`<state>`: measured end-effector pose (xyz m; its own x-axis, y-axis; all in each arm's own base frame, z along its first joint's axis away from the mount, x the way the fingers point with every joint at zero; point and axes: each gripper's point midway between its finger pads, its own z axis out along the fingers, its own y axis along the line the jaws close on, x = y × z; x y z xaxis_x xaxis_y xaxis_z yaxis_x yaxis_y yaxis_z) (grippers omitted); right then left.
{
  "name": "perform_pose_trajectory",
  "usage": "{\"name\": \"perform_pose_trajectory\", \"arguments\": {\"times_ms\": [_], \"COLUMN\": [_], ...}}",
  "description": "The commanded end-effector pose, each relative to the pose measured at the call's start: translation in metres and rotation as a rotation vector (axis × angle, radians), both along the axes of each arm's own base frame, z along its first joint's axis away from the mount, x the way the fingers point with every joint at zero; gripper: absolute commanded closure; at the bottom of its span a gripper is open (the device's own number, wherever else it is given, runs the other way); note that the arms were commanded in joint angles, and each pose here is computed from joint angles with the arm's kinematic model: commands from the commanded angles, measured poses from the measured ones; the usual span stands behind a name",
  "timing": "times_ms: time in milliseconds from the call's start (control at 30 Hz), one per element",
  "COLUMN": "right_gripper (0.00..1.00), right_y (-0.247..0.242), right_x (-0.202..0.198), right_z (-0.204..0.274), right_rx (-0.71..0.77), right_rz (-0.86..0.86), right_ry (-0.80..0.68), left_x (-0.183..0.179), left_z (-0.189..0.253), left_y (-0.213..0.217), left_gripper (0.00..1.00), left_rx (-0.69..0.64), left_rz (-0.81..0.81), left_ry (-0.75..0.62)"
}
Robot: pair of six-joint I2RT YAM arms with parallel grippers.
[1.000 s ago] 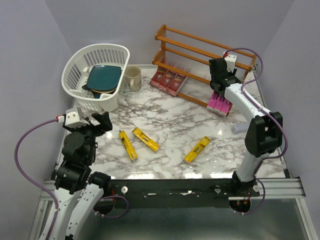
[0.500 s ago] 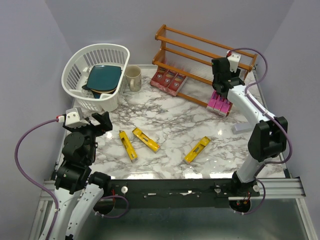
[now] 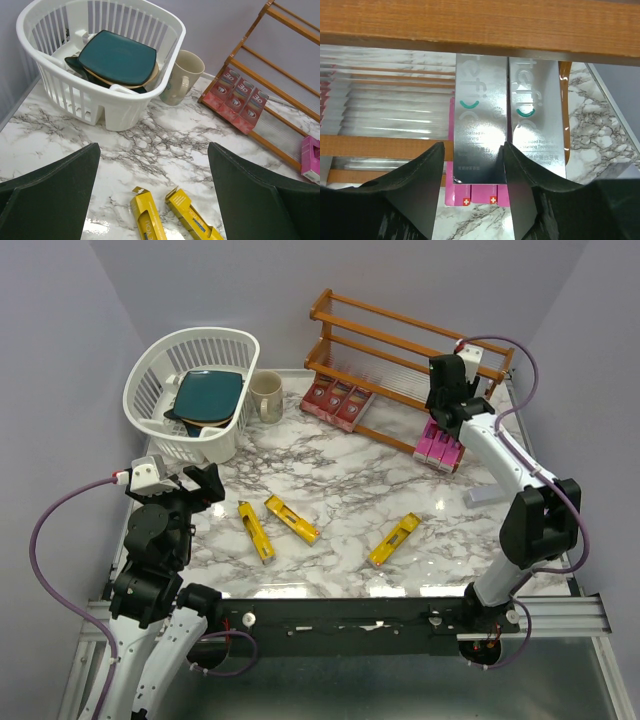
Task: Place and organize the toothpastes onto the shelf
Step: Place the toothpaste on the shelf.
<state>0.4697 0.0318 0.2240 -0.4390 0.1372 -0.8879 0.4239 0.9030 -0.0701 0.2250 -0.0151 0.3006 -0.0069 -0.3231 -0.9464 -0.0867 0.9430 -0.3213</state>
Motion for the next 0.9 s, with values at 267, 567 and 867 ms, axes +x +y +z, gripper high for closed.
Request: {"name": "perform_pose_trajectory", "arguments": {"times_ms": [267,567,867], "right_gripper": [0.5,0.5,0.5], "right_y": [0.016,0.011,-0.013], "right_x": [0.031,0.05,0.056], "right_z": [0.022,0.028,-0.006], "right_rx": [-0.004,-0.089,-0.224], "right_rz": [0.107,0.104,-0.023], "right_ry": [-0.091,-0.115,0.001], "left_x": [0.002,0.003,0.004], "left_z": [-0.008,-0.007,-0.009], "left_y": [-0.002,-0.002,-0.002], "left_gripper": [0.01,0.01,0.01], "left_rx": [0.014,0.017,0.019], "left_rz": [-0.011,-0.014,-0.014], "left_ry": [0.018,0.02,0.026]}}
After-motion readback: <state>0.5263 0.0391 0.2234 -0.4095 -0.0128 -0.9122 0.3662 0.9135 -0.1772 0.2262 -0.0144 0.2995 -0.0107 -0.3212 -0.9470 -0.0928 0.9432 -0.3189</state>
